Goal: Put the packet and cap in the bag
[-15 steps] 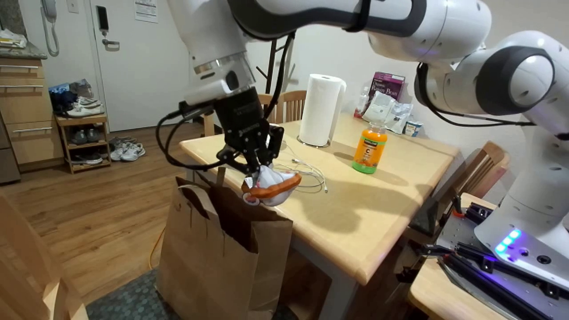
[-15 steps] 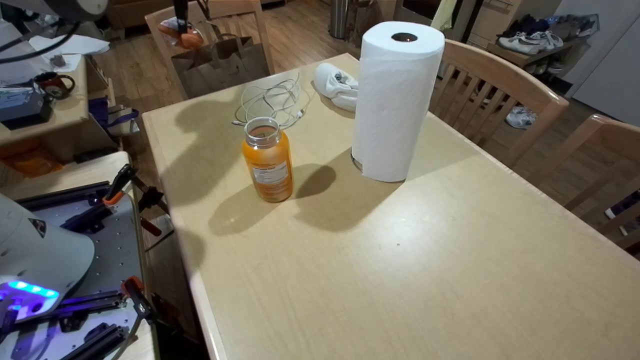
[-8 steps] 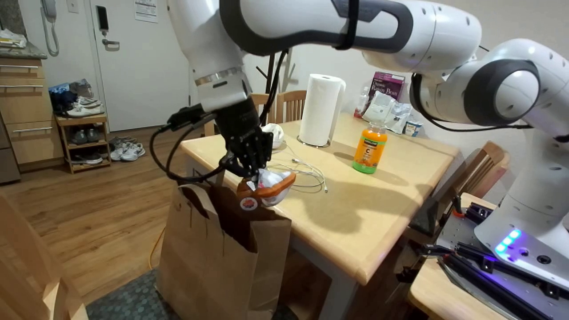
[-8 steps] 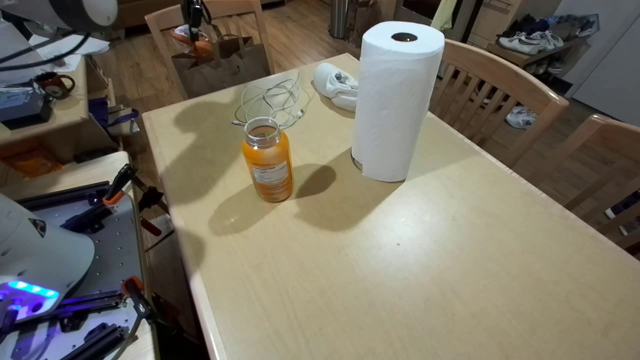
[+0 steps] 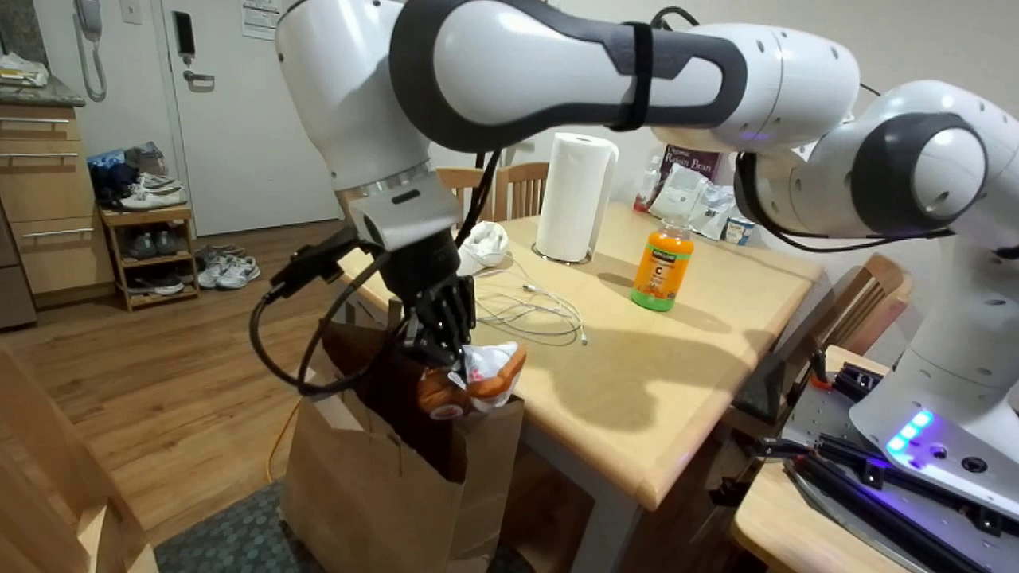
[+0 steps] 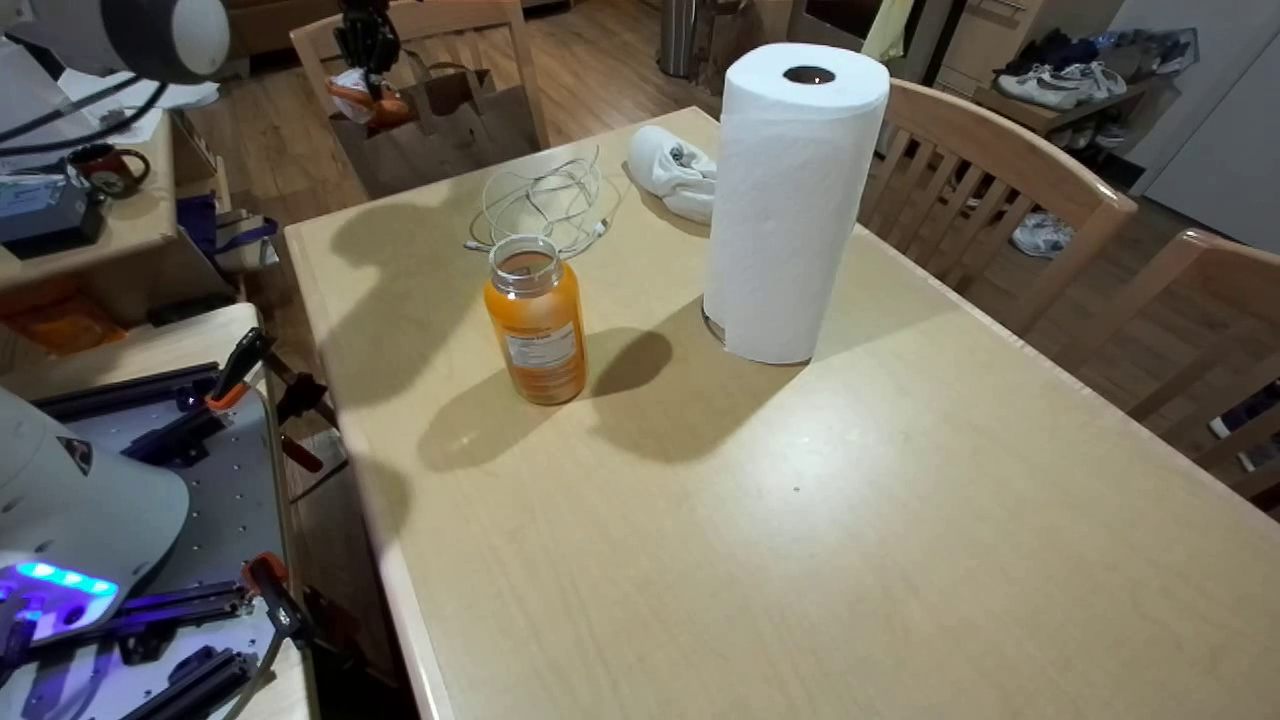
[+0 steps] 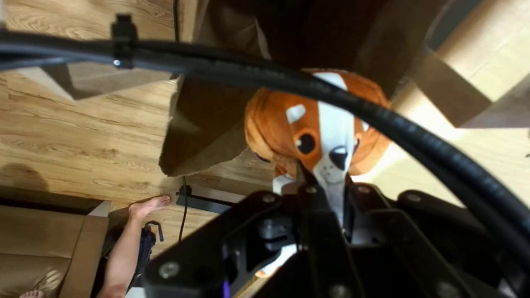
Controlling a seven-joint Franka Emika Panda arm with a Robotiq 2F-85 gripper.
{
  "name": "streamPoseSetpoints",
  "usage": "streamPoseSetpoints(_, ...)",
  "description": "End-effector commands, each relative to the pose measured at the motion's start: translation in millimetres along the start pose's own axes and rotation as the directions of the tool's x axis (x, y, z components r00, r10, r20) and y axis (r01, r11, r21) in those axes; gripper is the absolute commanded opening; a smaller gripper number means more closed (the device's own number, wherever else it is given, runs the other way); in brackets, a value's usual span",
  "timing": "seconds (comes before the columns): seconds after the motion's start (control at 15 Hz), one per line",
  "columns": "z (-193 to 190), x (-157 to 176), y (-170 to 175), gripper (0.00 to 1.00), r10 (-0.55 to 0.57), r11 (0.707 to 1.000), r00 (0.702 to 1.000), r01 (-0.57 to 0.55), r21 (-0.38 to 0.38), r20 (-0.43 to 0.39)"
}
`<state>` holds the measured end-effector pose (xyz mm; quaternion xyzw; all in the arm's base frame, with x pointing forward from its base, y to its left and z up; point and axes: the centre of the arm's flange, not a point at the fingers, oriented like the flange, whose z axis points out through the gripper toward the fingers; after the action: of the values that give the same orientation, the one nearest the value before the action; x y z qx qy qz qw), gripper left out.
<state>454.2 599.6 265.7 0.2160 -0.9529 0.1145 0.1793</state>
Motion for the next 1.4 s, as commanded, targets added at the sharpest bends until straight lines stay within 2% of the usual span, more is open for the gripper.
streamPoseSetpoints(0.0, -38.9, -28.9, 38.7, 0.03, -0.047, 0.997, 0.998, 0.045, 0.064, 0.035)
streamPoseSetpoints(0.2, -44.3, -26.0, 41.8, 0.03, -0.026, 0.991, 0.997, 0.016, 0.129, 0.073)
streamPoseSetpoints(0.4, -37.0, -38.6, 14.3, 0.03, 0.008, 0.991, 0.998, -0.017, 0.133, 0.067)
streamPoseSetpoints(0.47, -34.8, -43.5, 4.5, 0.07, 0.021, 0.991, 0.998, -0.029, 0.128, 0.059)
streamPoseSetpoints(0.53, -33.3, -49.9, -7.4, 0.35, 0.042, 0.993, 0.998, -0.047, 0.109, 0.047)
streamPoseSetpoints(0.6, -32.6, -54.5, -18.1, 0.36, 0.058, 0.992, 0.997, -0.062, 0.106, 0.041)
streamPoseSetpoints(0.93, -32.6, -65.7, -61.0, 0.66, 0.118, 0.989, 0.993, -0.12, 0.091, 0.027)
streamPoseSetpoints(1.2, -33.0, -70.7, -69.6, 0.92, 0.132, 0.988, 0.991, -0.133, 0.078, 0.018)
streamPoseSetpoints(1.33, -35.4, -69.4, -65.0, 0.99, 0.108, 0.993, 0.994, -0.109, 0.046, 0.021)
